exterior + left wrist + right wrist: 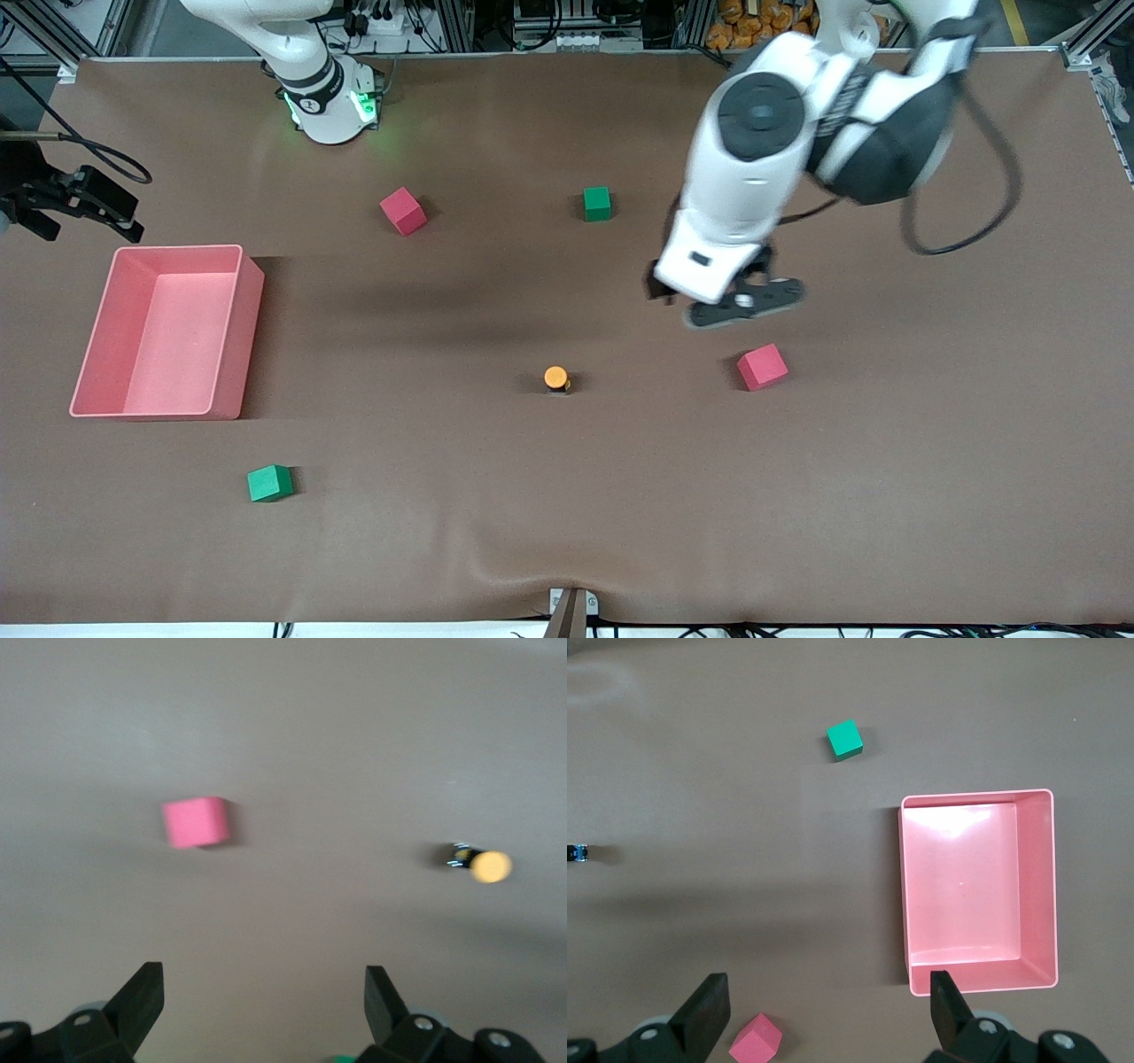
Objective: Place and upright button with both arms
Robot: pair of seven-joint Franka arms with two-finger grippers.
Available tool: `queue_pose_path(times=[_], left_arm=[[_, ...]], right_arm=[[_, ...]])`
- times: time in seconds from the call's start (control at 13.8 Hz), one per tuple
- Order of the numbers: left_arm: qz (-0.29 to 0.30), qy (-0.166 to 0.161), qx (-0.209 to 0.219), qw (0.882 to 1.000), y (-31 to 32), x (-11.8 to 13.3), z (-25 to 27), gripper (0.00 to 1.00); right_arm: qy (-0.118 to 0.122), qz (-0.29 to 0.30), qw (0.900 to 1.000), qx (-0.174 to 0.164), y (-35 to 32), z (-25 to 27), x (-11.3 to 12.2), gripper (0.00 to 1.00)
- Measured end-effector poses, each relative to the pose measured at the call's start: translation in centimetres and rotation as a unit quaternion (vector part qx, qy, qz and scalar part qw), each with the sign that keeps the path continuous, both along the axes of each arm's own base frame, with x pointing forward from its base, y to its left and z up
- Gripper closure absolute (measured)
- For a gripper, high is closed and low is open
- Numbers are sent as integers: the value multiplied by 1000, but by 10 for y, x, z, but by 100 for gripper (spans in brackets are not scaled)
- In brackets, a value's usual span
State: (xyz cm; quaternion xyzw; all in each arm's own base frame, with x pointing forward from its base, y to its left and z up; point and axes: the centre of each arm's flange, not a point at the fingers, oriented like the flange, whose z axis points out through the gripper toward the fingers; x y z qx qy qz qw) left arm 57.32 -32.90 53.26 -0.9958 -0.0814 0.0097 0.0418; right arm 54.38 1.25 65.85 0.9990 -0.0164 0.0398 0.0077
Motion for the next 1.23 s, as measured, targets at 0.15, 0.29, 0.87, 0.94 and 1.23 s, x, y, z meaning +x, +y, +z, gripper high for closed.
queue_pose_path(times=[0.15,0.29,0.87,0.94,1.23], left_arm=[[-20,9,1,1000,59,10,22,0],[-38,9,-5,999,109,12,40,0],[-57,-11,-33,998,233,-12,61,0],[-60,-21,-31,997,232,-16,60,0],[-71,-39,-25,996,248,-28,70,0]], right_arm=[[0,0,1000,0,0,0,0,0],[0,0,1000,0,0,0,0,0],[0,0,1000,0,0,0,0,0],[0,0,1000,0,0,0,0,0],[0,0,1000,0,0,0,0,0]])
